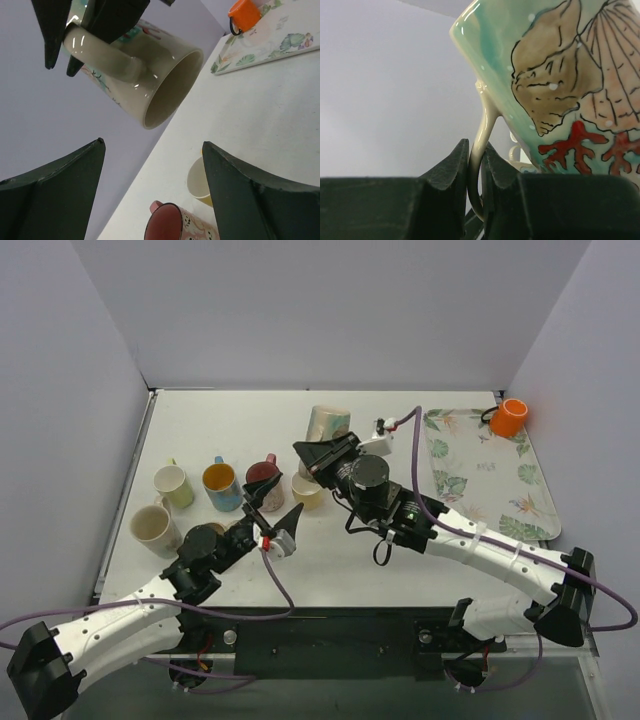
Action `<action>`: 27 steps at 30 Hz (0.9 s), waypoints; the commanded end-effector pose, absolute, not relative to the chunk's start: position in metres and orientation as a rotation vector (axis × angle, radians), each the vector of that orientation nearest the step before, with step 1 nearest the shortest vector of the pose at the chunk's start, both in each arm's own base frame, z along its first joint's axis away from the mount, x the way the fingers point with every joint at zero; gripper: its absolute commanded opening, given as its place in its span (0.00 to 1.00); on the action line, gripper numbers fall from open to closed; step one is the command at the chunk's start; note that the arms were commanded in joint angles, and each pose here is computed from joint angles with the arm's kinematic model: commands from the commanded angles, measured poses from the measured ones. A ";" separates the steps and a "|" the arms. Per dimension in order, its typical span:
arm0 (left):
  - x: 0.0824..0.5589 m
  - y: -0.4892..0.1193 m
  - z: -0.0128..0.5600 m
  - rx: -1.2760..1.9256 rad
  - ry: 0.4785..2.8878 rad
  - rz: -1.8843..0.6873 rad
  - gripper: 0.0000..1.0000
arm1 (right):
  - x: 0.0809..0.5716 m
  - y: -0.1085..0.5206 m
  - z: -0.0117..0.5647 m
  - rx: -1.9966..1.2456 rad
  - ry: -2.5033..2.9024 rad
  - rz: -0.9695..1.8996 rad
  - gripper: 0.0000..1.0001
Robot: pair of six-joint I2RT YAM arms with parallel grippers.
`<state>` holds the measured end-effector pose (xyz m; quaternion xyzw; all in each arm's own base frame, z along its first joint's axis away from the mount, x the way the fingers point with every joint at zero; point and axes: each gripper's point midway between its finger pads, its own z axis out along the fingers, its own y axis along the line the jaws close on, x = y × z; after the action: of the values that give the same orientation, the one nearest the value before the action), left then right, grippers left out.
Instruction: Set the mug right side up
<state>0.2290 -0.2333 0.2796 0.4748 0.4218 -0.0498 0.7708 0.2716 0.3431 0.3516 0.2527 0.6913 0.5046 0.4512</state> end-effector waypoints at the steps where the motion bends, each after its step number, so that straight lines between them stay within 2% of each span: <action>1: 0.228 -0.222 0.330 0.864 0.763 -0.047 0.89 | 0.264 0.350 0.458 0.654 1.411 1.527 0.00; 7: 0.230 -0.205 0.356 0.722 0.707 0.013 0.87 | 0.253 0.364 0.454 0.625 1.444 1.560 0.00; 12: 0.239 -0.213 0.348 0.758 0.732 0.035 0.85 | 0.247 0.380 0.452 0.601 1.471 1.612 0.00; 21: 0.254 -0.201 0.357 0.710 0.767 0.111 0.72 | 0.238 0.397 0.436 0.612 1.527 1.706 0.00; 23: 0.256 -0.197 0.361 0.696 0.768 0.126 0.61 | 0.237 0.398 0.434 0.615 1.533 1.716 0.00; 25: 0.258 -0.194 0.365 0.675 0.777 0.131 0.44 | 0.237 0.400 0.429 0.624 1.545 1.726 0.00; 26: 0.258 -0.192 0.368 0.665 0.778 0.132 0.27 | 0.237 0.400 0.425 0.625 1.554 1.721 0.00; 27: 0.259 -0.189 0.369 0.651 0.788 0.136 0.18 | 0.238 0.399 0.422 0.637 1.557 1.721 0.00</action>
<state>0.2560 -0.2140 0.3120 0.4028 0.3863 0.0549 0.8279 0.2565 0.3992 0.3633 0.2598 0.6676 0.5863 0.3781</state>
